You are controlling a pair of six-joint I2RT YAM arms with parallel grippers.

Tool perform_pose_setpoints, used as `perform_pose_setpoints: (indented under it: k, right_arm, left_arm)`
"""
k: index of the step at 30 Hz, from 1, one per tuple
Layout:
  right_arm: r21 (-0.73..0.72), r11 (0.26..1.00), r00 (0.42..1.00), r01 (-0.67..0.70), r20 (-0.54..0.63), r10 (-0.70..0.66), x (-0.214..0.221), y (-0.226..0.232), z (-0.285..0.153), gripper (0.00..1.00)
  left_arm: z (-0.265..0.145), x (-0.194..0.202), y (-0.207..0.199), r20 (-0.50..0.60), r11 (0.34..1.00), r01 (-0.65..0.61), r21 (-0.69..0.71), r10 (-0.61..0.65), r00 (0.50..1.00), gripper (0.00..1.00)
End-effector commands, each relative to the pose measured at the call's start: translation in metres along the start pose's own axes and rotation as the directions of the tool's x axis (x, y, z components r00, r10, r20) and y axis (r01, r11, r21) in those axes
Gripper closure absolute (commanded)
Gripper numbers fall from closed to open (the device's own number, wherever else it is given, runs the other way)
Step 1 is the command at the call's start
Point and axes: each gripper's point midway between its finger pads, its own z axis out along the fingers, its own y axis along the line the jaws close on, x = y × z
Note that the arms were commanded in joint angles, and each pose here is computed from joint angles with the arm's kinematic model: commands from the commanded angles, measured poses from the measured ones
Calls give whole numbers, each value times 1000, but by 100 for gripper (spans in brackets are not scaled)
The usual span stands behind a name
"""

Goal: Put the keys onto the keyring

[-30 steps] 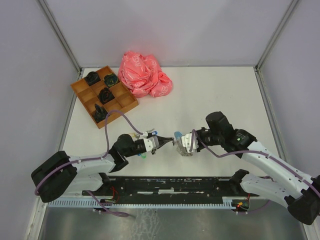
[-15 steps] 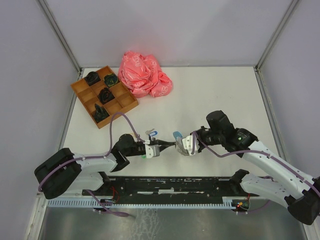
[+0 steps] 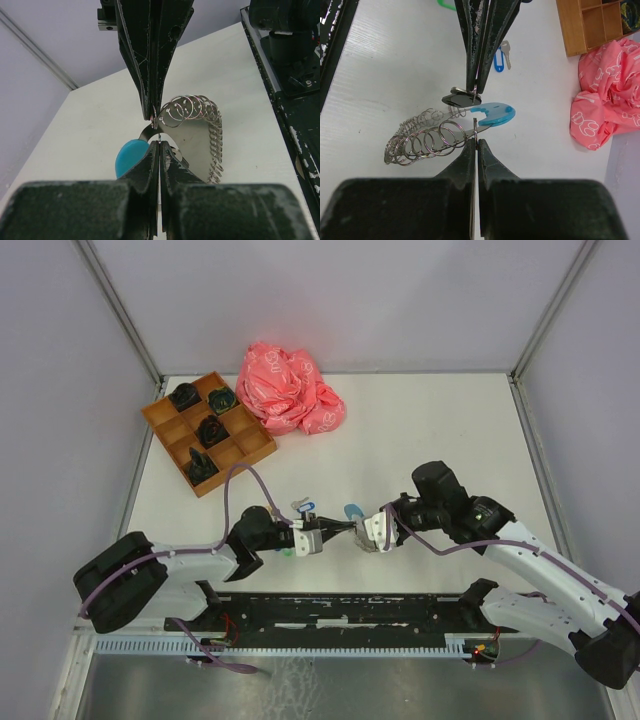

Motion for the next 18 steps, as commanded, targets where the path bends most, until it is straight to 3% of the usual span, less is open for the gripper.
perform_pose_setpoints:
  k: [1, 18]
  right_arm:
    - [52, 997, 996, 55, 61, -58, -20, -19, -4, 99]
    - [45, 998, 998, 32, 55, -34, -18, -18, -1, 99]
  left_arm:
    - [11, -23, 16, 68, 997, -78, -27, 80, 994, 97]
    - [17, -23, 15, 63, 997, -72, -10, 73, 995, 97]
